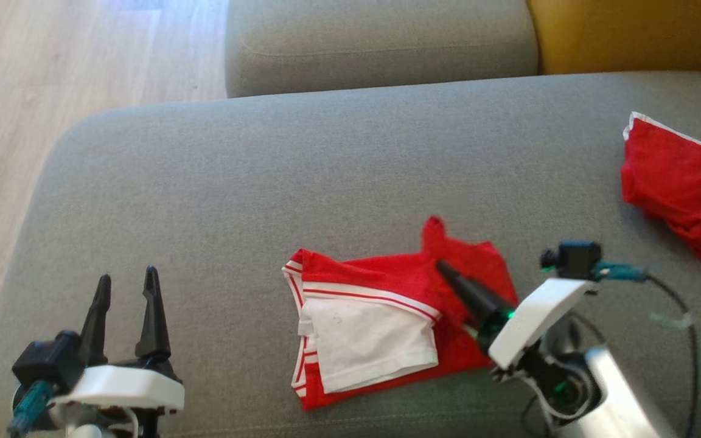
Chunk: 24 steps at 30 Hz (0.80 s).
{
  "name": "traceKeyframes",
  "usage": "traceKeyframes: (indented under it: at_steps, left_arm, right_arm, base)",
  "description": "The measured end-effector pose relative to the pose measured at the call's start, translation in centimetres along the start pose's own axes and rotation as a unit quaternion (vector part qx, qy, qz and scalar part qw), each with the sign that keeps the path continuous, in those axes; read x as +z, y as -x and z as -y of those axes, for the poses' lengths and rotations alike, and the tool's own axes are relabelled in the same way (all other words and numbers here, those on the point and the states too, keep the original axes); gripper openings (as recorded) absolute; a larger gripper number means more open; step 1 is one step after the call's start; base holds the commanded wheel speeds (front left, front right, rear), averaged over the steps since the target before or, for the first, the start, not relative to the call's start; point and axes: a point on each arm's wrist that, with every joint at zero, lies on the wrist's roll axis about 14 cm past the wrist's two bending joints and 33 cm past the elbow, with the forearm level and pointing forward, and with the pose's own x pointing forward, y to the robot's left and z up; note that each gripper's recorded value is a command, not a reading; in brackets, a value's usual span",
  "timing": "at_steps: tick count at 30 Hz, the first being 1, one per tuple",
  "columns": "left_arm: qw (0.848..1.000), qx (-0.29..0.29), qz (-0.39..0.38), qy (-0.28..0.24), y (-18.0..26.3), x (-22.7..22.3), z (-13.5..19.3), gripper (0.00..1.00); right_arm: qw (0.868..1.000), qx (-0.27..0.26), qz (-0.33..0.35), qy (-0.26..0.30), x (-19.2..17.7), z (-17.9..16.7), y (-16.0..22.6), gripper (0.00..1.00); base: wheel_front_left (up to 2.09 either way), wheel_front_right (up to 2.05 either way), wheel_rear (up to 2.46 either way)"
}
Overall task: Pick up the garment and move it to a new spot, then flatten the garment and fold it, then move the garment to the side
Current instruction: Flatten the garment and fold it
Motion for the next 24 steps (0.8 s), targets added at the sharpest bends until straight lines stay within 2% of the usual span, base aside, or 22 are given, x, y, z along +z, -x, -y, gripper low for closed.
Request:
traceKeyframes:
  at_steps: [4, 7, 16, 21, 22, 23, 24]
  left_arm:
    - [1.0, 0.01, -0.001, -0.001, 0.7, 0.0, -0.6, 1.0]
    - [1.0, 0.018, -0.002, -0.002, 1.1, -0.1, -1.1, 1.0]
    - [0.998, 0.056, -0.021, -0.005, 2.2, -1.1, -3.4, 1.0]
    - [0.997, 0.074, -0.031, -0.006, 2.6, -1.6, -4.4, 1.0]
    - [0.996, 0.077, -0.033, -0.006, 2.7, -1.7, -4.6, 1.0]
    - [0.996, 0.08, -0.034, -0.007, 2.7, -1.8, -4.8, 1.0]
    - [0.996, 0.083, -0.035, -0.007, 2.7, -1.9, -4.9, 1.0]
  right_arm:
    - [0.998, 0.032, -0.037, -0.036, -3.0, -1.8, -0.7, 0.0]
    - [0.997, 0.046, -0.052, -0.027, -4.8, -3.0, -1.5, 0.0]
    - [0.995, 0.06, -0.071, -0.032, -6.7, -4.2, -5.3, 0.0]
    - [0.992, 0.05, -0.108, -0.039, -9.3, -3.8, -6.7, 0.0]
    - [0.991, 0.045, -0.118, -0.038, -10.0, -3.5, -6.8, 0.14]
    - [0.99, 0.041, -0.127, -0.036, -10.6, -3.3, -6.9, 0.72]
    - [0.989, 0.039, -0.135, -0.034, -11.1, -3.2, -7.0, 1.0]
  base:
    - [0.0, 0.0, 0.0]
    - [0.0, 0.0, 0.0]
    - [0.0, 0.0, 0.0]
    - [0.0, 0.0, 0.0]
    - [0.0, 0.0, 0.0]
    - [0.0, 0.0, 0.0]
    - [0.0, 0.0, 0.0]
